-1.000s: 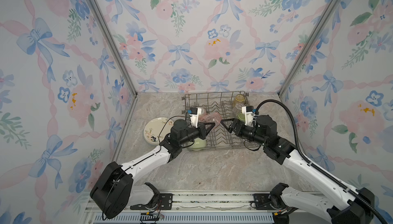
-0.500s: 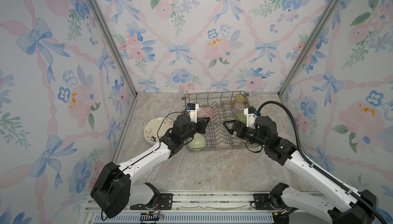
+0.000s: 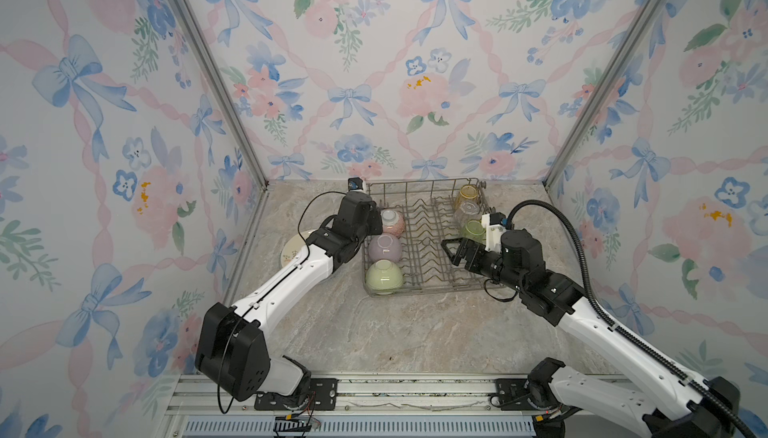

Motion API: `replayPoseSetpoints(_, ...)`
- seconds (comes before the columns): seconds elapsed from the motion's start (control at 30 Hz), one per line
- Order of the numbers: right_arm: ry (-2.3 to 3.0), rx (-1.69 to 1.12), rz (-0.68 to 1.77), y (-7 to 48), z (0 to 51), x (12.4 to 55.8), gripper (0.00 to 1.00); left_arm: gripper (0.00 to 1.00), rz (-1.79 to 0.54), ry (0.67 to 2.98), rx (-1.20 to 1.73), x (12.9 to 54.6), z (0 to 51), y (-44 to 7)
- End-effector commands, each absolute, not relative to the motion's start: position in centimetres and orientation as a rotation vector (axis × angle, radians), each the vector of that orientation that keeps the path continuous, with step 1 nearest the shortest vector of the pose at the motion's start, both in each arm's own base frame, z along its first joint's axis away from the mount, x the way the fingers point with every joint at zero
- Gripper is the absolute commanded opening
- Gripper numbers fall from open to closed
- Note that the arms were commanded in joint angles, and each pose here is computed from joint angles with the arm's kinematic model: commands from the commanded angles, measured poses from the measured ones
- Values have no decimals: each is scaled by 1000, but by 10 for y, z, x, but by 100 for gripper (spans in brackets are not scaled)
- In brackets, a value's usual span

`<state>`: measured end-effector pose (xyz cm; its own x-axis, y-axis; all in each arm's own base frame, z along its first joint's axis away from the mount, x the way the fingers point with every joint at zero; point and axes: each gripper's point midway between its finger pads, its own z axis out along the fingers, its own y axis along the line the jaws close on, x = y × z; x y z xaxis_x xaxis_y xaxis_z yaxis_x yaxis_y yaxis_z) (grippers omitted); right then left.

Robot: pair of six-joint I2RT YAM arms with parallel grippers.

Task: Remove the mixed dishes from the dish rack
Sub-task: 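Carry the pink cup with the left gripper toward the plates while the right gripper withdraws, then lower the pink cup with the left gripper onto the table beside the rack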

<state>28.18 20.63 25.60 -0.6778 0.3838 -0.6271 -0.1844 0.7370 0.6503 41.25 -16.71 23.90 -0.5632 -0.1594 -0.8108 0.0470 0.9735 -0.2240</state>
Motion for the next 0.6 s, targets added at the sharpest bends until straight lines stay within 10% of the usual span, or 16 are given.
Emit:
replayPoseSetpoints(0.0,2152,148,840,193,247,282,99,0,-111,2321,-90,413,204,-137)
replayPoseSetpoints(0.57,2216,133,746,163,231,275,99,0,108,2532,-47,482,170,-100)
